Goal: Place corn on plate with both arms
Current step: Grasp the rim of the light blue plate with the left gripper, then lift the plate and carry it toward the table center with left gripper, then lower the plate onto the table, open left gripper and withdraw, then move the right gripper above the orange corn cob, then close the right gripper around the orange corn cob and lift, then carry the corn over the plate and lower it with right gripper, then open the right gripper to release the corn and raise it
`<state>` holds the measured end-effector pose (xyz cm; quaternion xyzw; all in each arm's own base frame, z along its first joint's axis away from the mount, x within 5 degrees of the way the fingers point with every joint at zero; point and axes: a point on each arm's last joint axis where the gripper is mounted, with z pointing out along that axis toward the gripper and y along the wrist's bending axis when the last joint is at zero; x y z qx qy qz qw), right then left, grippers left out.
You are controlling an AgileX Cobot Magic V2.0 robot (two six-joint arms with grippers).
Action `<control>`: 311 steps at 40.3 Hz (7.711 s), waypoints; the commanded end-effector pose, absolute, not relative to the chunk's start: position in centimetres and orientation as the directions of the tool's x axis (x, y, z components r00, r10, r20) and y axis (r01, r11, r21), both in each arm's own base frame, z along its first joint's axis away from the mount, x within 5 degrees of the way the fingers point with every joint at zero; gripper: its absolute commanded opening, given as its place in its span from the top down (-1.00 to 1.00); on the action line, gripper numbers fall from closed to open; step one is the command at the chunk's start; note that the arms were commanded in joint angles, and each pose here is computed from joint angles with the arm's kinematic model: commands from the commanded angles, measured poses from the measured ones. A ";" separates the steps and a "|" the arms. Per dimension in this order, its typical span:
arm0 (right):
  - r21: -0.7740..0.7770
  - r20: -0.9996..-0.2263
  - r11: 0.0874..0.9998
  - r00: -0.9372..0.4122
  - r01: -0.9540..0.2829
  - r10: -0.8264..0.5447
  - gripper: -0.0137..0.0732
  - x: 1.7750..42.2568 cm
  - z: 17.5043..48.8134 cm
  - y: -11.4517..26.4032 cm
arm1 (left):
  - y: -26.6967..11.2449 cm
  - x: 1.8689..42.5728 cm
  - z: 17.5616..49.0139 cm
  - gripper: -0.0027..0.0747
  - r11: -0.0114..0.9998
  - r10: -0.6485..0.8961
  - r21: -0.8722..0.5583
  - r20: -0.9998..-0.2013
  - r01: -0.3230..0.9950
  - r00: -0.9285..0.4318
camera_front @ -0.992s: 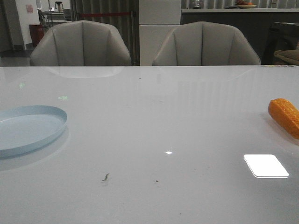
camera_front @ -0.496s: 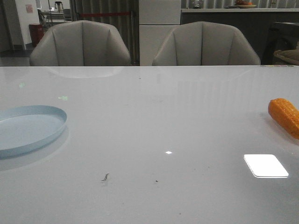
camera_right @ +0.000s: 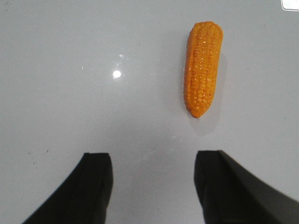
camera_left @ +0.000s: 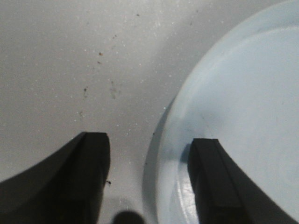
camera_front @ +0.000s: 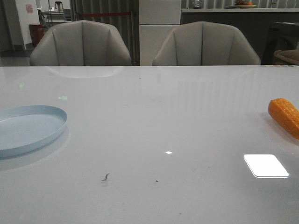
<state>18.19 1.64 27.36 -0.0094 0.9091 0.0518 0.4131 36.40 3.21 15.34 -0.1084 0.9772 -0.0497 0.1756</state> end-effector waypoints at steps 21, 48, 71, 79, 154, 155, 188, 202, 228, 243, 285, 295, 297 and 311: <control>0.102 -0.814 0.993 -0.578 -0.051 0.054 -0.46 18.7 29.1 1.5 | 2.8 39.5 20.6 0.67 0.930 -0.342 -0.280 -0.435 -0.236 -0.833; 0.112 -0.808 0.992 -0.586 -0.049 0.062 -0.46 18.7 29.0 1.6 | -9.0 41.9 30.4 0.67 0.895 -0.174 -0.437 -0.526 0.089 -0.833; 0.113 -0.785 0.992 -0.617 -0.050 0.058 -0.46 18.5 28.7 1.6 | -18.6 41.4 24.0 0.65 0.878 0.014 -0.424 -0.439 0.220 -0.899; 0.113 -0.784 0.992 -0.618 -0.050 0.058 -0.46 18.5 28.7 1.6 | -18.8 41.8 22.3 0.41 0.887 0.026 -0.410 -0.418 0.214 -0.908; 0.125 -0.820 0.992 -0.565 -0.028 0.087 -0.46 19.2 29.6 1.4 | 0.3 22.4 34.9 0.04 0.997 0.073 0.075 -0.959 0.003 -0.274; 0.128 -0.823 0.992 -0.560 -0.016 0.097 -0.46 19.5 30.0 1.1 | 0.2 21.9 34.4 0.04 0.997 0.073 0.074 -0.957 0.004 -0.281; 0.091 -0.543 0.993 -0.832 0.081 0.117 -0.46 39.1 27.0 -3.1 | 0.1 19.6 32.5 0.04 0.999 -0.044 -0.042 -0.951 -0.013 -0.305; 0.098 -0.401 0.991 -0.907 0.093 0.125 -0.46 40.6 21.4 -3.2 | 0.1 19.6 32.5 0.04 0.999 -0.044 -0.042 -0.951 -0.013 -0.305; 0.068 -0.462 0.997 -0.885 0.021 0.050 0.17 41.7 22.1 -2.6 | 0.1 19.6 32.5 0.04 0.999 -0.042 -0.040 -0.951 -0.013 -0.305; 0.024 -0.566 0.957 -0.793 -0.288 -0.224 0.17 43.2 29.8 6.7 | 0.1 19.6 32.5 0.04 0.999 -0.042 -0.040 -0.951 -0.013 -0.305; 0.020 -0.548 0.790 -0.667 -0.613 -0.504 -0.66 41.1 23.3 24.3 | 0.0 19.4 32.1 0.04 0.999 -0.046 -0.044 -0.937 -0.013 -0.346; -0.001 -0.588 0.779 -0.629 -0.627 -0.508 -0.65 40.8 28.6 24.0 | 0.0 19.4 32.1 0.04 0.999 -0.046 -0.044 -0.937 -0.013 -0.346; -0.015 -0.592 0.777 -0.621 -0.629 -0.514 -0.65 40.6 30.2 23.7 | 0.0 19.4 32.1 0.04 0.999 -0.046 -0.044 -0.938 -0.013 -0.344; -0.012 -0.771 0.876 -0.553 -0.482 -0.315 -0.65 38.0 42.5 16.3 | 0.0 19.5 32.2 0.04 0.999 -0.046 -0.044 -0.940 -0.013 -0.338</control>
